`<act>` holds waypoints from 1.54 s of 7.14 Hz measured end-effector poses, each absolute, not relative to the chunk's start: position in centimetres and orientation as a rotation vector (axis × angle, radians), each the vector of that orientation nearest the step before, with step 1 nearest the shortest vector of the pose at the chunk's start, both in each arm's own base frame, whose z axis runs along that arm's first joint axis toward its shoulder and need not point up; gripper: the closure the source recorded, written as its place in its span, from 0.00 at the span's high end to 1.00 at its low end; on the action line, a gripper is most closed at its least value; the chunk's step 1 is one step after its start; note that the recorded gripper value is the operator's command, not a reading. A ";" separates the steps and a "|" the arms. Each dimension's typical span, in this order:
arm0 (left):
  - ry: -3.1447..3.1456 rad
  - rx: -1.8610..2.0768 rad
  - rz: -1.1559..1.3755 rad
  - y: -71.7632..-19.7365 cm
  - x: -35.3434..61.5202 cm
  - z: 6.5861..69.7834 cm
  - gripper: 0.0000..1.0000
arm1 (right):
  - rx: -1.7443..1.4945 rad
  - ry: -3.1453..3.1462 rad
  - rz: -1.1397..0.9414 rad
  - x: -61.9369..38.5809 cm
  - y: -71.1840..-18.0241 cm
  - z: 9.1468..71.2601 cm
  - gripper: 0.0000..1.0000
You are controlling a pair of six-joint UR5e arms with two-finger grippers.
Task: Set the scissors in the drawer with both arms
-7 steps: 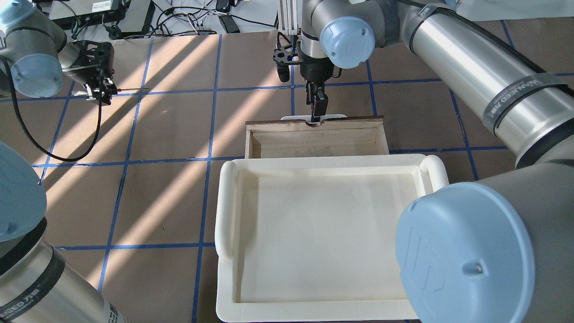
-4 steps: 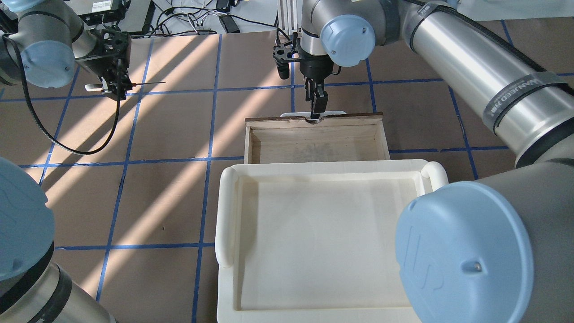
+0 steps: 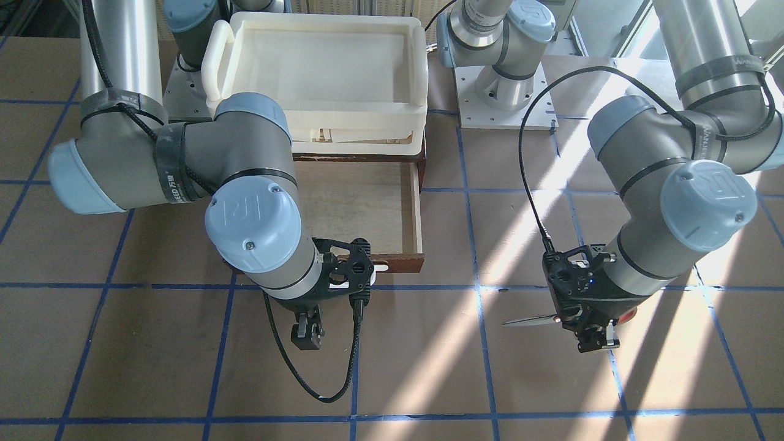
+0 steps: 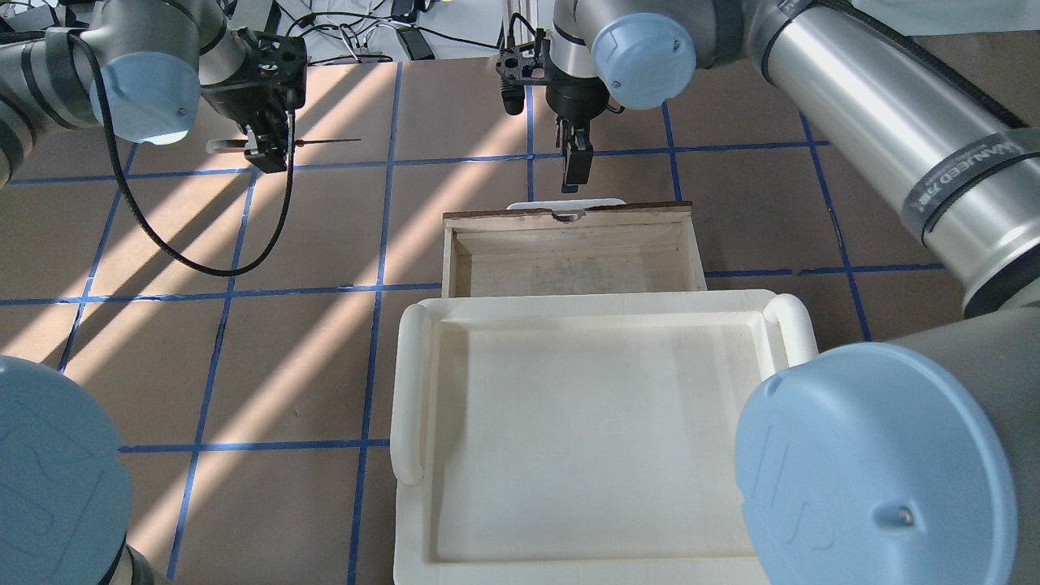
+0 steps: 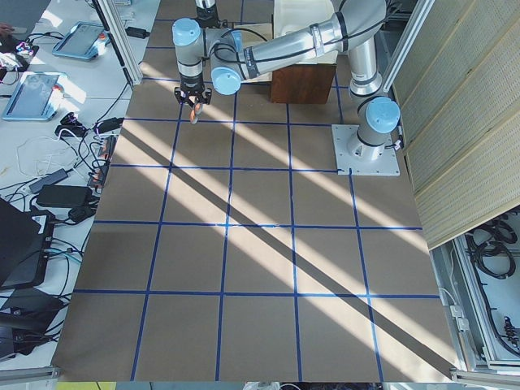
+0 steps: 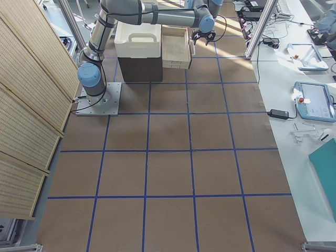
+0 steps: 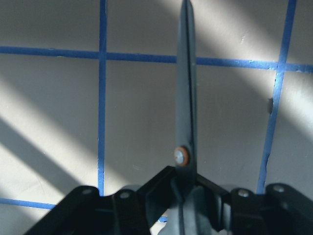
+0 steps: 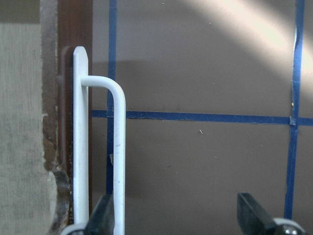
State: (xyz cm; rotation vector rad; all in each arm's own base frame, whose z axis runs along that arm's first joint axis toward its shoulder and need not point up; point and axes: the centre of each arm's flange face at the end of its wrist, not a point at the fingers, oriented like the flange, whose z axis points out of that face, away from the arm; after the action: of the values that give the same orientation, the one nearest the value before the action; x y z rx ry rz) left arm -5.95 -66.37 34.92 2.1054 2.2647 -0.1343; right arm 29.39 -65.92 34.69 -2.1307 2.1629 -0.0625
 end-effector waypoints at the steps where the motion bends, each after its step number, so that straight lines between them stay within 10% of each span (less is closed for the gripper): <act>1: 2.252 2.118 -0.139 -65.8 -7.8 35.7 0.00 | -2.048 2.283 -0.131 27.7 -65.6 38.1 1.00; 11: 2.160 2.296 -0.137 -52.4 -34.0 37.2 0.00 | -0.148 3.148 -0.232 13.5 -47.8 54.5 1.00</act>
State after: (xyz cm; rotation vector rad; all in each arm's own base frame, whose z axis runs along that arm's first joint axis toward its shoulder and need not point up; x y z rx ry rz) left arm -34.01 -52.44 37.23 2.2955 2.1596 -0.1370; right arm 13.53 -47.79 54.55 -0.1481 3.1482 -0.2319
